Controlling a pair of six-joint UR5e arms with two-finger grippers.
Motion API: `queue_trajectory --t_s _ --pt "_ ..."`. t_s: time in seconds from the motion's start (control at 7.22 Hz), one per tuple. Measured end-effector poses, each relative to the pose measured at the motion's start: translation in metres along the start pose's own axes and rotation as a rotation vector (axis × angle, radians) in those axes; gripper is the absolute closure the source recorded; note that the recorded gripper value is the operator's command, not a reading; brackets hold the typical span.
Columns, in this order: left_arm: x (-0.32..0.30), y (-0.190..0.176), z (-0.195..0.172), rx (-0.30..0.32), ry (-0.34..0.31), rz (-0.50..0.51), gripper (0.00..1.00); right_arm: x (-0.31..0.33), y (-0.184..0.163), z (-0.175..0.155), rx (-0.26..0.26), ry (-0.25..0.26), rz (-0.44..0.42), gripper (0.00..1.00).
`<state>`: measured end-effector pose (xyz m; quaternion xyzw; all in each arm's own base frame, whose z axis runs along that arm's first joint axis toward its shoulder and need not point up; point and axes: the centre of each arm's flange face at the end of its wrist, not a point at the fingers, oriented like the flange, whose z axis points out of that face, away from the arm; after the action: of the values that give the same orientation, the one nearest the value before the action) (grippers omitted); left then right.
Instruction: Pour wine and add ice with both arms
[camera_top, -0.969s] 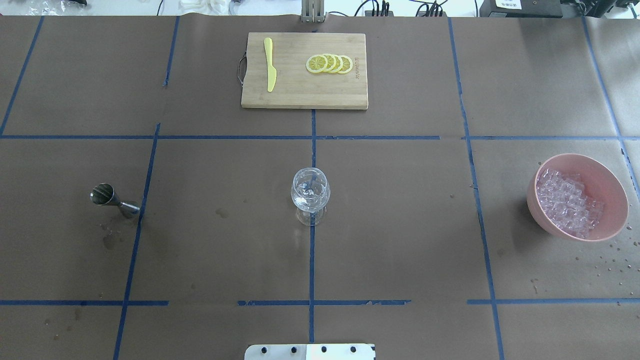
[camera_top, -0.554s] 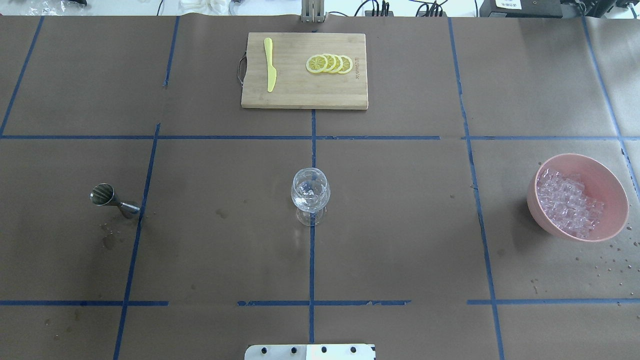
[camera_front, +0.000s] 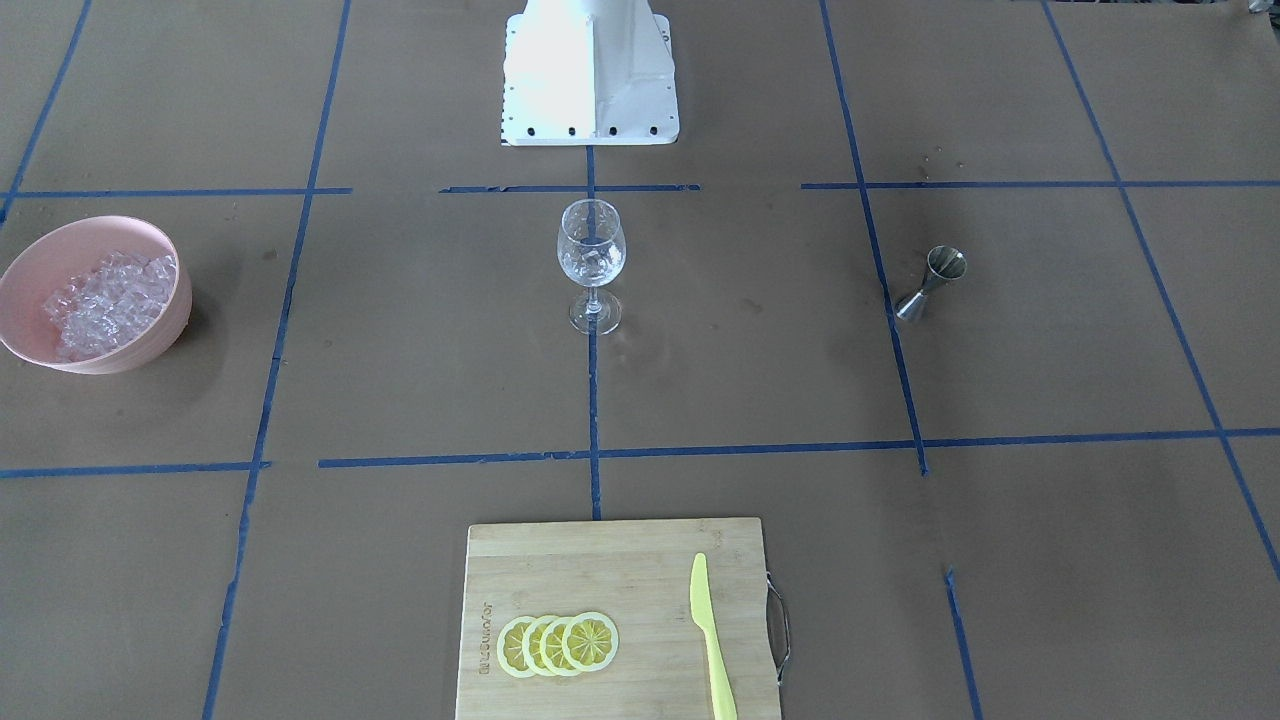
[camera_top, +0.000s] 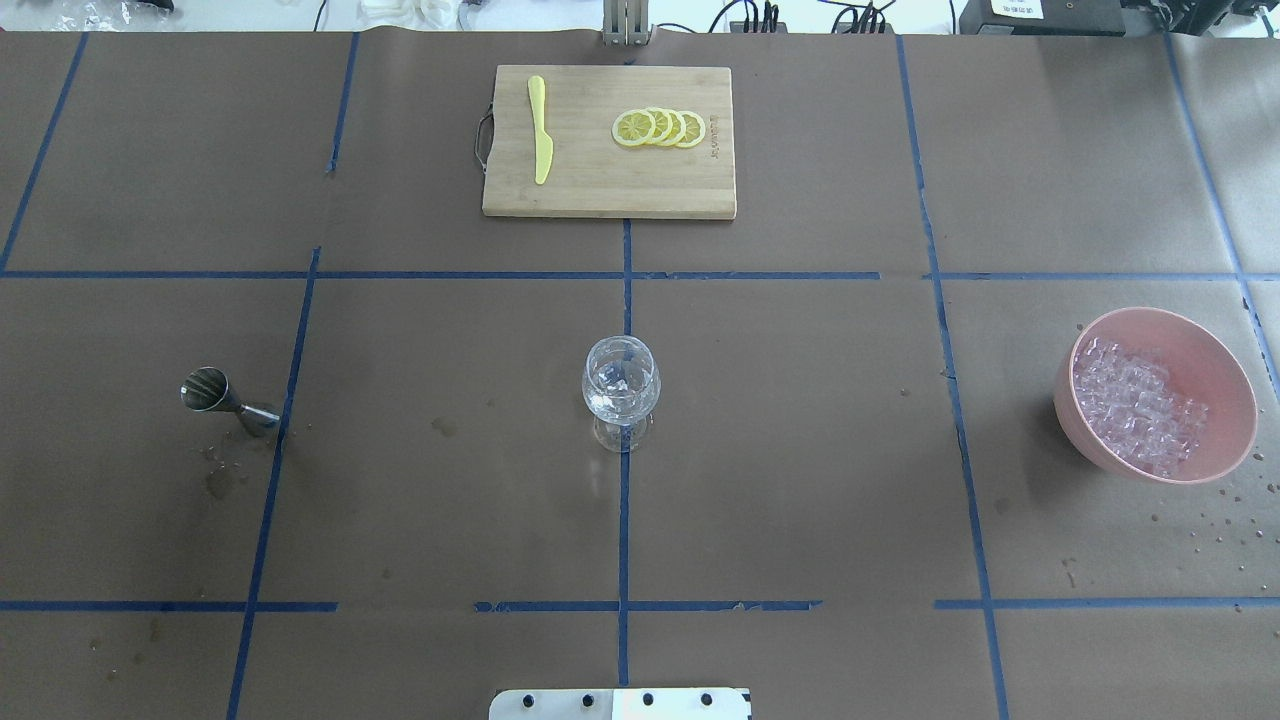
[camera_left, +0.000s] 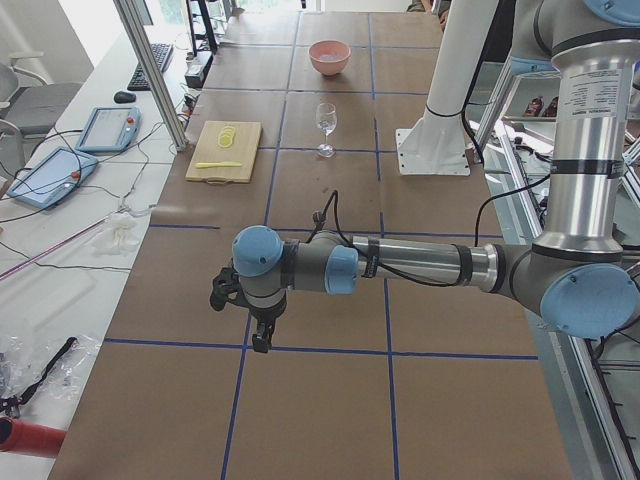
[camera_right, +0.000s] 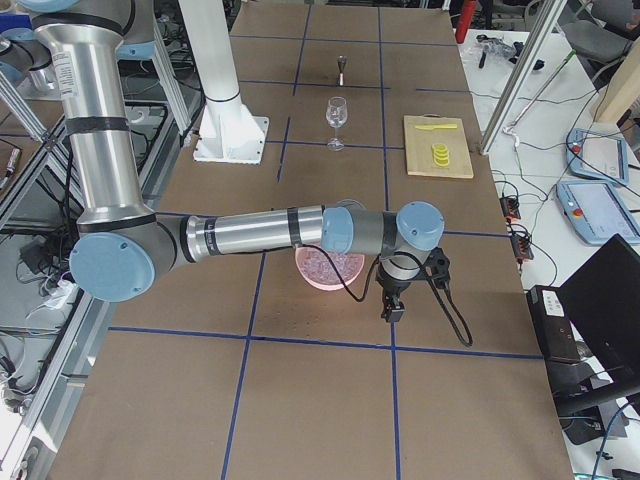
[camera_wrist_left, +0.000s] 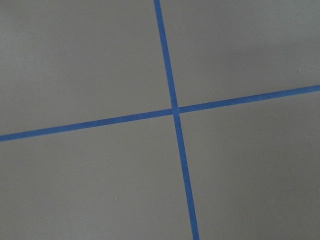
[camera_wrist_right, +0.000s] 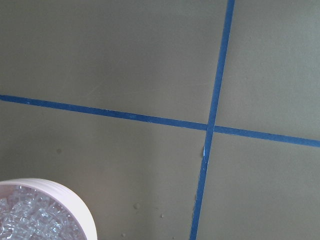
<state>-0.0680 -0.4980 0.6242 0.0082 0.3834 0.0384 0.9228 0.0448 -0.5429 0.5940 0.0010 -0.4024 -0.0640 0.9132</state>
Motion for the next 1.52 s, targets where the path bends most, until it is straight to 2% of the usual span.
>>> queue_trajectory --t_s 0.28,0.42,0.55,0.97,1.52 --pt "-0.002 0.001 0.002 -0.034 0.003 -0.027 0.0 0.019 0.018 0.0 0.01 -0.038 0.041 0.0" --pt "-0.001 0.0 0.001 -0.035 0.003 -0.026 0.0 0.03 0.03 0.005 0.019 -0.04 0.044 0.0" --pt "0.0 -0.001 0.0 -0.033 0.002 -0.022 0.0 0.041 0.041 0.012 0.036 -0.028 0.034 0.0" --pt "0.001 -0.002 -0.003 -0.026 0.002 -0.016 0.0 0.061 0.05 0.016 0.048 0.058 0.038 0.0" --pt "0.001 -0.002 -0.003 -0.026 0.003 -0.021 0.0 0.064 0.05 0.012 0.056 0.064 0.077 0.0"
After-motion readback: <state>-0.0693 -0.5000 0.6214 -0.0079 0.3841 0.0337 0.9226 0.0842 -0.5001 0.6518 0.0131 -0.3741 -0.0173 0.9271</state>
